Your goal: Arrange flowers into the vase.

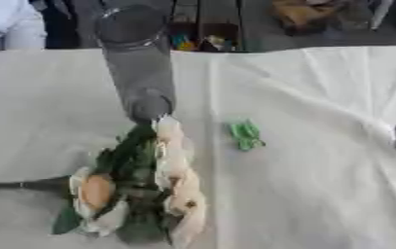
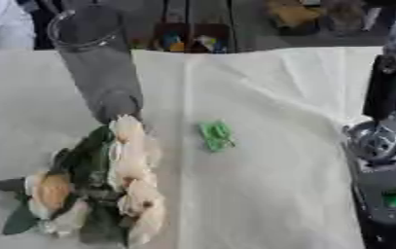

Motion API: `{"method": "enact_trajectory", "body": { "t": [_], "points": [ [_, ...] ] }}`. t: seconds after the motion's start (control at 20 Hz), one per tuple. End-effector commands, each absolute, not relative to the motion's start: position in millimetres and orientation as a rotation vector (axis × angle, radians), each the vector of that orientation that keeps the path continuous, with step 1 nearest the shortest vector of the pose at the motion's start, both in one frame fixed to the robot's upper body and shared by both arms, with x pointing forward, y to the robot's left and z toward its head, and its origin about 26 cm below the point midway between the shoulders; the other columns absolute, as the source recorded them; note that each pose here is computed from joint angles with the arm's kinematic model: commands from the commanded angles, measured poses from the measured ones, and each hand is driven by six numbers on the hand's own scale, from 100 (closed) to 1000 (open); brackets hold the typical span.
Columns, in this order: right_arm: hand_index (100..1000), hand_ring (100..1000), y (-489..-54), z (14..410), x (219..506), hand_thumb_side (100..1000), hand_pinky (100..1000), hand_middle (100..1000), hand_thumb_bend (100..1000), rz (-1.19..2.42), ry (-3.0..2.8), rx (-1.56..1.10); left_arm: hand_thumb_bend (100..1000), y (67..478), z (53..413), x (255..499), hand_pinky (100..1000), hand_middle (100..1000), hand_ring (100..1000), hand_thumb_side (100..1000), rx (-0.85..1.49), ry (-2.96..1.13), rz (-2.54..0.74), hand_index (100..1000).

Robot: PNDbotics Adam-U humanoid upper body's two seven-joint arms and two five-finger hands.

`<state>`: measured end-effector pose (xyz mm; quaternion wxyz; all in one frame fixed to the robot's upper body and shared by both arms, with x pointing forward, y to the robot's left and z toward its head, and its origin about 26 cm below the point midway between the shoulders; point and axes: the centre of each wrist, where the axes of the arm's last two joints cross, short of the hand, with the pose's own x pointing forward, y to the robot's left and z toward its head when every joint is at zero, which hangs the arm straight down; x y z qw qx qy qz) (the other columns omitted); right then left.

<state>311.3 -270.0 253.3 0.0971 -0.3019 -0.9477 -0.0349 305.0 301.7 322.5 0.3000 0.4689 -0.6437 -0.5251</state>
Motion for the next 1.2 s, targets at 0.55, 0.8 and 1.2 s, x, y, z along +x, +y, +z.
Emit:
{"method": "enact_trajectory", "body": {
  "t": [0.55, 0.8, 1.2],
  "points": [
    [750, 568, -268.6, 261.0, 308.2, 975, 554, 557, 100, -0.055, -2.837, -0.874, 470, 307.3, 324.6, 318.0, 1000, 1000, 1000, 1000, 1.122, -1.355, -1.578, 1000],
    [750, 568, -267.8, 260.9, 308.2, 975, 555, 557, 100, -0.045, -2.838, -0.865, 549, 306.0, 322.2, 322.8, 1000, 1000, 1000, 1000, 1.076, -1.298, -1.632, 1000],
    [749, 567, -266.0, 261.1, 308.4, 975, 558, 554, 100, -0.035, -2.838, -0.851, 549, 302.9, 312.0, 325.5, 960, 1000, 1000, 966, 1.077, -1.25, -1.743, 1000]
  ]
}}
